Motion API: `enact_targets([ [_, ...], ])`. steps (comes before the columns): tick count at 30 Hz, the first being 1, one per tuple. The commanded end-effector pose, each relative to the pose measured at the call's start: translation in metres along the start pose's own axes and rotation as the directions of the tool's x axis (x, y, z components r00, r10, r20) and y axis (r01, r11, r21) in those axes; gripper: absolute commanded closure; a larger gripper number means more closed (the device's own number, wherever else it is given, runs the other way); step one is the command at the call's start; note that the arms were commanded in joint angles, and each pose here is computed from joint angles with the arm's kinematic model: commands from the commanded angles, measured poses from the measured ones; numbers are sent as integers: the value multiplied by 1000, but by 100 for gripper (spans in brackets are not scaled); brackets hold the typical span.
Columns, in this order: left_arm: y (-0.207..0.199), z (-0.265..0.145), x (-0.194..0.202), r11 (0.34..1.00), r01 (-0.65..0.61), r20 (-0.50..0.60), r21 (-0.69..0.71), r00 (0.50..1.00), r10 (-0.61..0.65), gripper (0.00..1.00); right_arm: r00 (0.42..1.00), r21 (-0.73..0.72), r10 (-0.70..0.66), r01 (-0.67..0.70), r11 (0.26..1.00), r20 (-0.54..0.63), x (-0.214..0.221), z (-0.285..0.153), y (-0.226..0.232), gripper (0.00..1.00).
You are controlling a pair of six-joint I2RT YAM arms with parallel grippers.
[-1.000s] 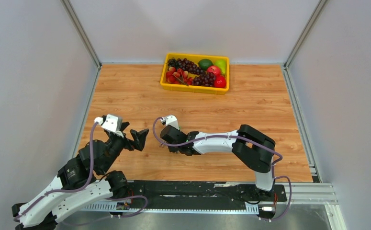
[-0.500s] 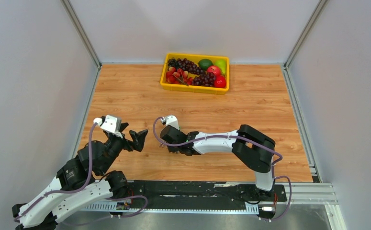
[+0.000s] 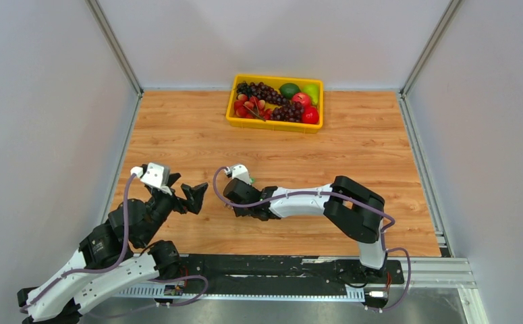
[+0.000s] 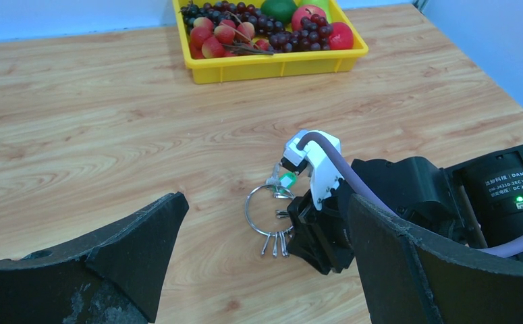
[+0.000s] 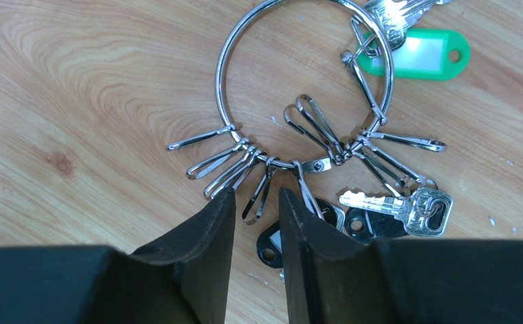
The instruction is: Put the keys on the keyring
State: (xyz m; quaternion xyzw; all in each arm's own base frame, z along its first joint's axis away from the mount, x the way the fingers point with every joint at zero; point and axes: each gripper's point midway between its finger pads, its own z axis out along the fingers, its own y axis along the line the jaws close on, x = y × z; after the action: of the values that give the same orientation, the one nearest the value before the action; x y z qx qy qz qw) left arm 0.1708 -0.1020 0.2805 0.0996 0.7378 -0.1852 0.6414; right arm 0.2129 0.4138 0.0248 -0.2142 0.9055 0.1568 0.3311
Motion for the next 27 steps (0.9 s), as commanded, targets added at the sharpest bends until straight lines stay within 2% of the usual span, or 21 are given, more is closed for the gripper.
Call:
enact_targets([
  [1,2,-1,0,1000,-5,7,-4,1000,5,0,1000,-16,12,-12,1000,22,-10,-1,12,64],
  [15,2,-1,0,1000,-6,5,-5,1000,6,0,1000,21,20,-20,1000,-12,7,-2,0,67],
  [27,2,0,0,1000,-6,4,-9,1000,6,0,1000,56,18,-18,998,-8,16,-13,-10,79],
])
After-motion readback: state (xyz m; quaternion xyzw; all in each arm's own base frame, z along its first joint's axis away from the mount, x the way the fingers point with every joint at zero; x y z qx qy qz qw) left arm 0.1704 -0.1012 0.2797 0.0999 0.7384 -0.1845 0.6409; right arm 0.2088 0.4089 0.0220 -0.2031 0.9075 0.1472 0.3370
